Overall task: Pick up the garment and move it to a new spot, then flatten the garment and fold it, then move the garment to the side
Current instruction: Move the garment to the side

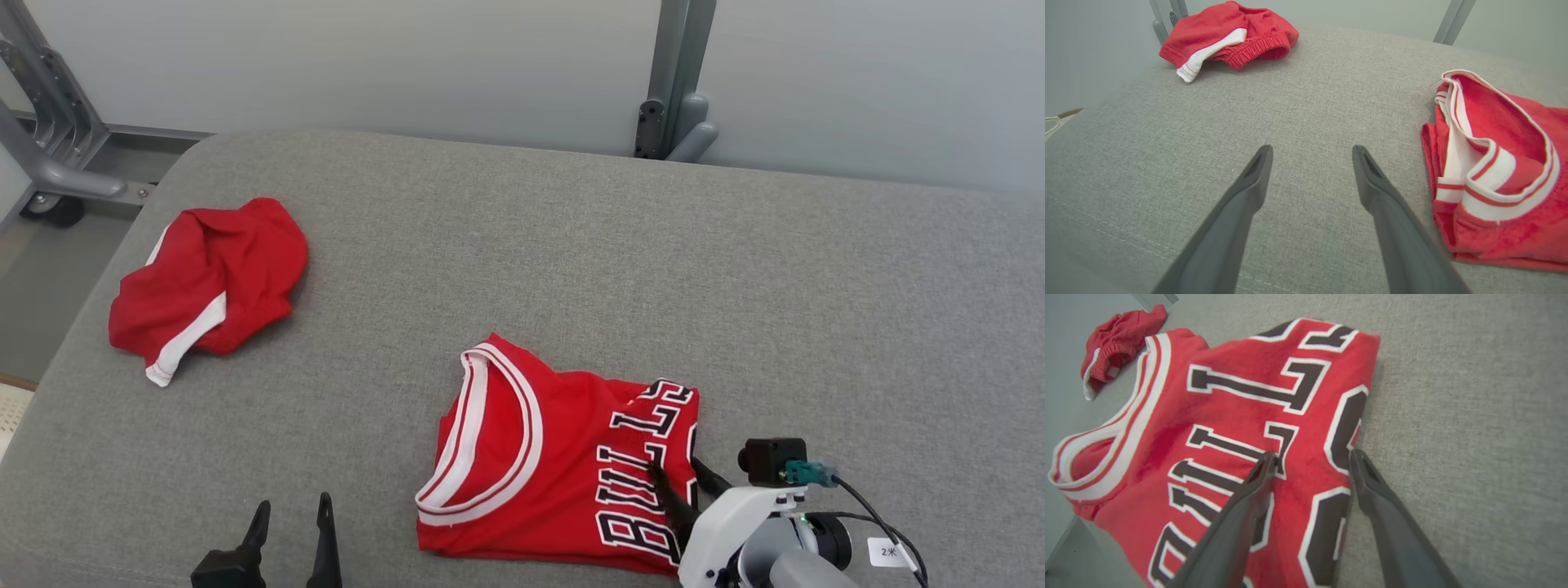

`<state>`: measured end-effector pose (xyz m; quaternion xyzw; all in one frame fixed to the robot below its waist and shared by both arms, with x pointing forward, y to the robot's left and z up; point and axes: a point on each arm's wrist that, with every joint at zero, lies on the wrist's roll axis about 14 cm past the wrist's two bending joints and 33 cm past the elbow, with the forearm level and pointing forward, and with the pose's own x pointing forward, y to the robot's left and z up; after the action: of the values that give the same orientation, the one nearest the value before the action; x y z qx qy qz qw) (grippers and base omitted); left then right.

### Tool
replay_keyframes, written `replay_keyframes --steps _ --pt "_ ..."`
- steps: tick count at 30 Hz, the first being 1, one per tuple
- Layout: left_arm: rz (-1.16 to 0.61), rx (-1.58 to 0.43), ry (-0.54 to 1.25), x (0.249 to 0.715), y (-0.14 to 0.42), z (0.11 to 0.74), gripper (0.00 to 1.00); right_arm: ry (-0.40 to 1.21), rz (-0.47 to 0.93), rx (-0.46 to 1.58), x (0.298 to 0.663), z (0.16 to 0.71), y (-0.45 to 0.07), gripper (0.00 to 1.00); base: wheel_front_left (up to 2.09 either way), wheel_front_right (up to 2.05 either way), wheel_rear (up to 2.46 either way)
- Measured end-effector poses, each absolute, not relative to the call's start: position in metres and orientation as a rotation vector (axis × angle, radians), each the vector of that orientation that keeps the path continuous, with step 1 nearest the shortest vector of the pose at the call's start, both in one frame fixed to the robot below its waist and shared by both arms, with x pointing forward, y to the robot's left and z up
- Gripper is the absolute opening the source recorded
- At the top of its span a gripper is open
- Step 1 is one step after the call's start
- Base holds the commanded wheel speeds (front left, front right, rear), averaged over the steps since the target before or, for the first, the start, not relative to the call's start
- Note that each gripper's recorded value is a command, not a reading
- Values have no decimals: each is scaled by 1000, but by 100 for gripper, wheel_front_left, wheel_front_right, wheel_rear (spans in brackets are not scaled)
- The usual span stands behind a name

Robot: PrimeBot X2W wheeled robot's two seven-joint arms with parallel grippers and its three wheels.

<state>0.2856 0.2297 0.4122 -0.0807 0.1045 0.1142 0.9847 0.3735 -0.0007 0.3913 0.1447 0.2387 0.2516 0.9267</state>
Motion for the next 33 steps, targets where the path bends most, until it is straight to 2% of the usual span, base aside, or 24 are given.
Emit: replay_keyframes --steps 1,2,3,4,11,18,23,33 --pt "226 -162 211 286 229 412 100 498 516 290 374 390 -1 58 0 0 0" --pt "222 -163 211 287 227 412 100 498 513 291 375 391 -2 41 0 0 0" --pt "219 -164 210 288 226 412 100 505 511 289 375 389 -3 41 0 0 0" --pt "215 -164 210 288 225 413 100 511 511 285 374 388 -3 0 0 0 0" --pt "197 -164 195 294 221 417 100 462 465 303 380 394 -15 0 0 0 0" --pt "112 -155 178 309 201 423 100 407 343 316 384 399 -55 0 0 0 0" --pt "-3 -156 169 327 168 428 100 371 225 296 383 401 -105 0 0 0 0" --pt "-258 -161 137 367 85 446 100 322 17 323 355 404 -178 0 0 0 0"
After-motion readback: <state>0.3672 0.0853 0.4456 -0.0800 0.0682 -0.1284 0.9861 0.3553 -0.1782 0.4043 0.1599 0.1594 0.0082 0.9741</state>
